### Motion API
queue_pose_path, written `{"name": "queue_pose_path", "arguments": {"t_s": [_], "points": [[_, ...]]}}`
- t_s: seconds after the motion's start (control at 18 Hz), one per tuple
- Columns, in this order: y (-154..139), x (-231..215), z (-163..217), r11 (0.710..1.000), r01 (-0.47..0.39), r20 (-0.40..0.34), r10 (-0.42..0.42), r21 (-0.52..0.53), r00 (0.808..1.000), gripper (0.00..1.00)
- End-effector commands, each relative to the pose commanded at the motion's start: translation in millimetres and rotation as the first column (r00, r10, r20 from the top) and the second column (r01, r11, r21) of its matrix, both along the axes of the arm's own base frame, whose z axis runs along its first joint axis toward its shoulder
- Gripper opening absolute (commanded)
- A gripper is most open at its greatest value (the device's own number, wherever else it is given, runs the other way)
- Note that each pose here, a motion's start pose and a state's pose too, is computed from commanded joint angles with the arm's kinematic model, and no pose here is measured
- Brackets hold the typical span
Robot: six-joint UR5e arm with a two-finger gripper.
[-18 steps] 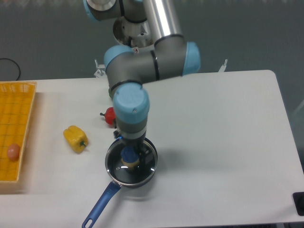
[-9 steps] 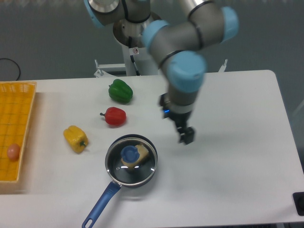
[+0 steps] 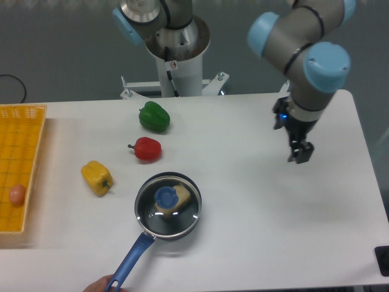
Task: Close the pot lid
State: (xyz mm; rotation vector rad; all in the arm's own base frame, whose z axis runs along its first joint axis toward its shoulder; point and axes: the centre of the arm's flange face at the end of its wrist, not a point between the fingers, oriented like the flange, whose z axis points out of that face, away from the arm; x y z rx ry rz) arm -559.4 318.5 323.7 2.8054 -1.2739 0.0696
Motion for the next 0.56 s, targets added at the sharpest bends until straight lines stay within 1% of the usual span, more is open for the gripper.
{"name": "queue_pose_path", "arguments": {"t_s": [0.06,0.17,0.56], "points": [[0.2,-3.4,-3.3,1.000,0.016,-0.022,-0.016,-0.012,1.000,1.00],[0.5,-7.7,-10.8,1.000,0.025,-0.035,-0.026,-0.019,0.999,1.00],[1.7,-6.1,-8.4,1.000,0.026,-0.030,-0.026,-0.003,0.999,1.00]]}}
